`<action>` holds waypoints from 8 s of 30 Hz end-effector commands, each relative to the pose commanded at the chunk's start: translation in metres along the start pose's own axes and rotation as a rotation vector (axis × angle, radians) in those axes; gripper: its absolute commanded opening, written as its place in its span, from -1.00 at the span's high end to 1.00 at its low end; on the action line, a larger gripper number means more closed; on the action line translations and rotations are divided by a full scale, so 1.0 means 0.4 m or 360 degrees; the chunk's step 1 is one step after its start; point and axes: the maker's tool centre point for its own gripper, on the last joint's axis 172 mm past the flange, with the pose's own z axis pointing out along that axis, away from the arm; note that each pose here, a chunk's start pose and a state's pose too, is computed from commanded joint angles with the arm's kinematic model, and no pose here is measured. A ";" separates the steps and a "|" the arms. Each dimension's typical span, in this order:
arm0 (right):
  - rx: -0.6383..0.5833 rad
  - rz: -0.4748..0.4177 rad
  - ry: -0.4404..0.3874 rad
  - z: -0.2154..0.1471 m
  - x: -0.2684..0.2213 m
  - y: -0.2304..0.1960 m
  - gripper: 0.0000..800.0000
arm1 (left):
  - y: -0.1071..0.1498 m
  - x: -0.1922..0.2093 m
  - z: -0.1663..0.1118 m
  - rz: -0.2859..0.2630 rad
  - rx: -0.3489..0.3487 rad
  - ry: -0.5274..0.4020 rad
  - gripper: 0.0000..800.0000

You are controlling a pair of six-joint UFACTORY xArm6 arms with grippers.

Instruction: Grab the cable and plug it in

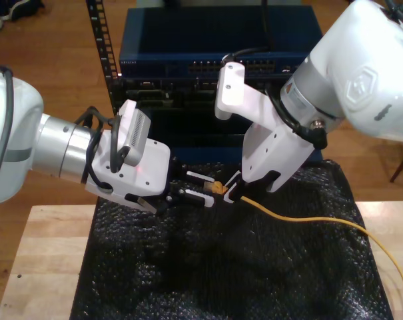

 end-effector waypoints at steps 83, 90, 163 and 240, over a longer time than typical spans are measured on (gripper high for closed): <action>-0.0320 -0.0791 0.0232 -0.235 0.145 -0.043 -0.97 | 0.024 0.083 -0.110 -0.0421 -0.0313 0.0660 0.99; -0.0523 -0.0907 0.0271 -0.255 0.156 -0.033 -0.88 | 0.022 0.087 -0.121 -0.0465 -0.0359 0.0759 0.99; -0.0883 -0.1356 0.0443 -0.233 0.297 -0.143 0.05 | 0.125 0.222 -0.227 -0.0669 -0.0897 0.1201 0.94; -0.0906 -0.1336 0.0453 -0.233 0.300 -0.135 0.68 | 0.127 0.219 -0.228 -0.0794 -0.0972 0.1182 0.91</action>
